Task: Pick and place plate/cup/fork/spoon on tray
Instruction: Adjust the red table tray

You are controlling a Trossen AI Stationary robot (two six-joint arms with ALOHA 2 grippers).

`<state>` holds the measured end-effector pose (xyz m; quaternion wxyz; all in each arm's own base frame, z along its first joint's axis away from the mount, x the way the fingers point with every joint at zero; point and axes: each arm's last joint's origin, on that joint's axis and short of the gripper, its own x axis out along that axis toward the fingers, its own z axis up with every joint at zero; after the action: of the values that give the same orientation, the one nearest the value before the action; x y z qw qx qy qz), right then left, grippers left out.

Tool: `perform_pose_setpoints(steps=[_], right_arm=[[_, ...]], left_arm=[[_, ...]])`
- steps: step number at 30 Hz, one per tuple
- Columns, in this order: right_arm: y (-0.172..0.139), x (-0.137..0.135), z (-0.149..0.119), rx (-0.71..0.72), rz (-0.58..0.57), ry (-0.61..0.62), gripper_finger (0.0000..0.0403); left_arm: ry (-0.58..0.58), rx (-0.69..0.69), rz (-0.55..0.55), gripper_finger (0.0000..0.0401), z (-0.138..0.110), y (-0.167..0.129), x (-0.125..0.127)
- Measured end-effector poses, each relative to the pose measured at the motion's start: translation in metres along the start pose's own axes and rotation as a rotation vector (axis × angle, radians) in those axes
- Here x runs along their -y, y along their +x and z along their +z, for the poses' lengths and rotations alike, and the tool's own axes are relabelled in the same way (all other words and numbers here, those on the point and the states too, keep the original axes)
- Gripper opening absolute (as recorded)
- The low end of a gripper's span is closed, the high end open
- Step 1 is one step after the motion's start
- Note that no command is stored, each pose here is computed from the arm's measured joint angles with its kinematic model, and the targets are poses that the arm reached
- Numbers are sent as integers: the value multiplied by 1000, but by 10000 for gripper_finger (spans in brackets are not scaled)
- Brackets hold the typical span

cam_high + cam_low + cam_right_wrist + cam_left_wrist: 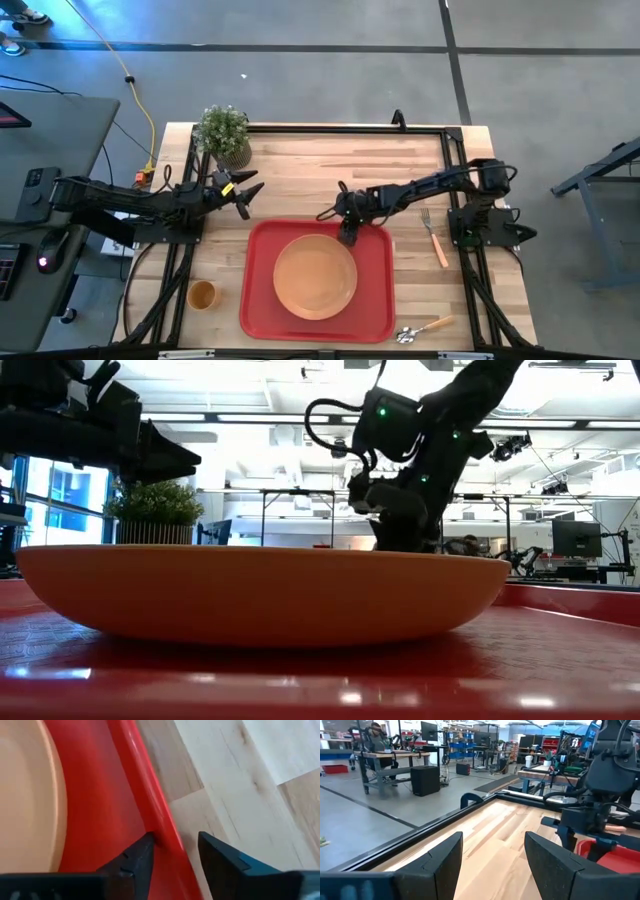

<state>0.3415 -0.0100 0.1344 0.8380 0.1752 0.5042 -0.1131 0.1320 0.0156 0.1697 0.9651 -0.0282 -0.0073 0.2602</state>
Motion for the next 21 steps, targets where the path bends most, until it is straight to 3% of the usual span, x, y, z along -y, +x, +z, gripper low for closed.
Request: perform_pose_setpoints(steps=[12,16,21], right_arm=[[-1,44,15,75,-222,89,136],[-2,57,17,57,-271,-27,135],[-3,65,15,-23,-210,-206,135]], left_arm=[[20,-3,-2,202,0,0,0],[20,-3,-2,202,0,0,0],[23,-2,-2,202,0,0,0]])
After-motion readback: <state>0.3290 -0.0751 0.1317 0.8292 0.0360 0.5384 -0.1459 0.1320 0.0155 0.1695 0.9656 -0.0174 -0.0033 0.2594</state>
